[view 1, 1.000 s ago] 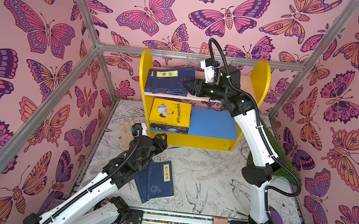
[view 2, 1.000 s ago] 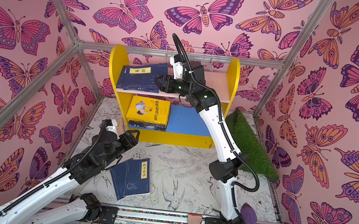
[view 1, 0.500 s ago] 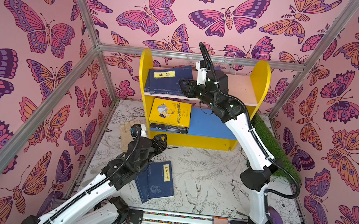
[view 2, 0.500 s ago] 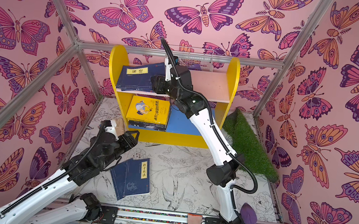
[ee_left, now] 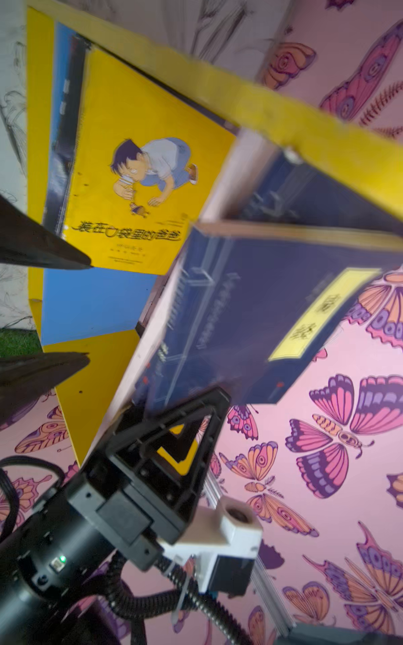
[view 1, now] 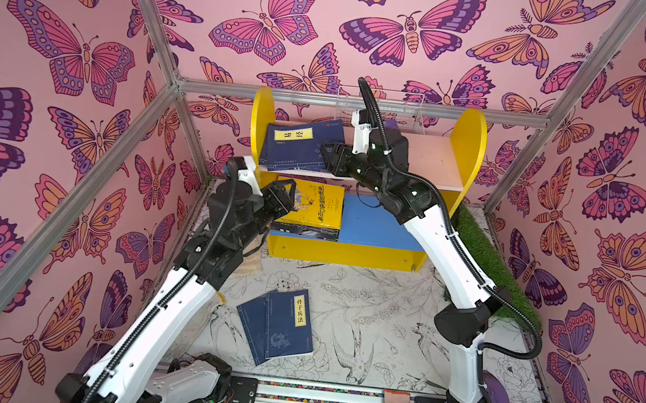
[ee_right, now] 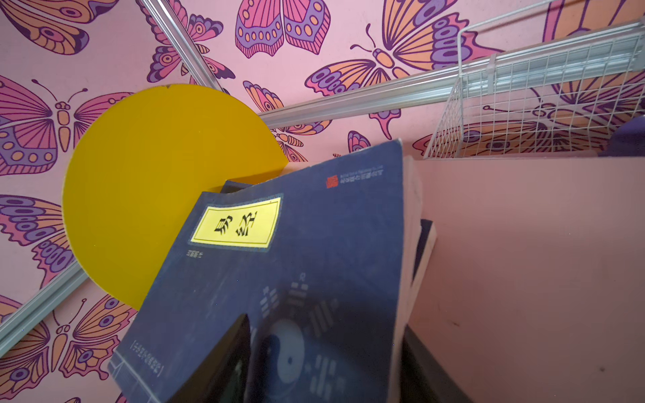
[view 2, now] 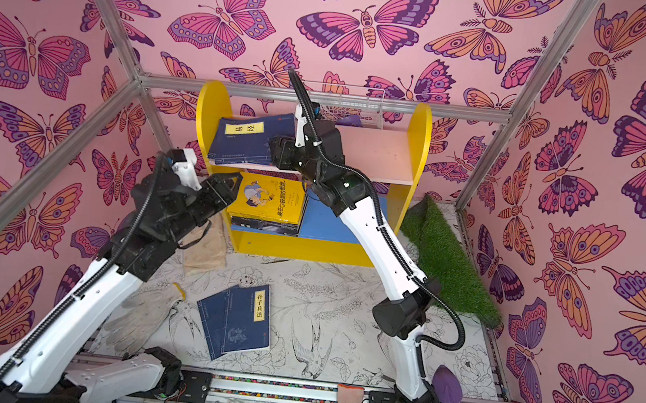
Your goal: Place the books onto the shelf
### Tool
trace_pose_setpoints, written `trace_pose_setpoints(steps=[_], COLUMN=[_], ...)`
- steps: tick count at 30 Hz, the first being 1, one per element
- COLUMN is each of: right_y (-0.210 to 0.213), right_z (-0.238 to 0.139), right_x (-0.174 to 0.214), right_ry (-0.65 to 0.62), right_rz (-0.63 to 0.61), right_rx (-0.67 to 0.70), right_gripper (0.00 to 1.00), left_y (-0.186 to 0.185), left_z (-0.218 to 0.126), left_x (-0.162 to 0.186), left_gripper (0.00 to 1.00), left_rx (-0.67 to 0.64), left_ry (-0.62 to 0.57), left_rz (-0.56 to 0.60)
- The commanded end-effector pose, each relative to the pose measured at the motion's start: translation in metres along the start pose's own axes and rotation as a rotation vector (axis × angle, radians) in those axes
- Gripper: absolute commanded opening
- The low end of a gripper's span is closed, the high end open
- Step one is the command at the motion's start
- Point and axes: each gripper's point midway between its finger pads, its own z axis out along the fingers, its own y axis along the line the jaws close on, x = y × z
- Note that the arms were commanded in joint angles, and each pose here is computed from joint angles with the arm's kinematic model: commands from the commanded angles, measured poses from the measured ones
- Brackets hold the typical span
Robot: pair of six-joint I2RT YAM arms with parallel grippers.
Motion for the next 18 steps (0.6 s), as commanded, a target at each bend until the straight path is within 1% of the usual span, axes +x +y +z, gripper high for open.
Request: trace_pose_setpoints(steps=[1, 6, 9, 10, 15, 16, 18], right_y=[-0.006, -0.001, 0.001, 0.002, 0.001, 0.001, 0.0], right_z=[0.002, -0.001, -0.001, -0.002, -0.003, -0.003, -0.003], right_x=[0.042, 0.043, 0.044, 0.045, 0.047, 0.047, 0.048], right_ry=[0.143, 0.151, 0.158, 0.162, 0.169, 0.168, 0.17], right_rz=[0.006, -0.011, -0.017, -0.018, -0.03, -0.033, -0.038], right_rx=[0.025, 0.0, -0.015, -0.021, -0.022, -0.021, -0.018], right_gripper=[0.62, 0.63, 0.63, 0.63, 0.64, 0.64, 0.64], left_y=[0.002, 0.003, 0.009, 0.012, 0.012, 0.02, 0.021], left_z=[0.011, 0.017, 0.019, 0.02, 0.017, 0.029, 0.032], left_x=[0.011, 0.005, 0.001, 0.0, -0.017, -0.014, -0.018], left_gripper=[0.3, 0.29, 0.25, 0.25, 0.24, 0.24, 0.23], left_rx=[-0.023, -0.045, -0.071, -0.081, -0.093, -0.115, -0.124], left_ry=[0.093, 0.083, 0.075, 0.072, 0.035, 0.053, 0.053], left_rz=[0.054, 0.059, 0.068, 0.065, 0.074, 0.079, 0.086])
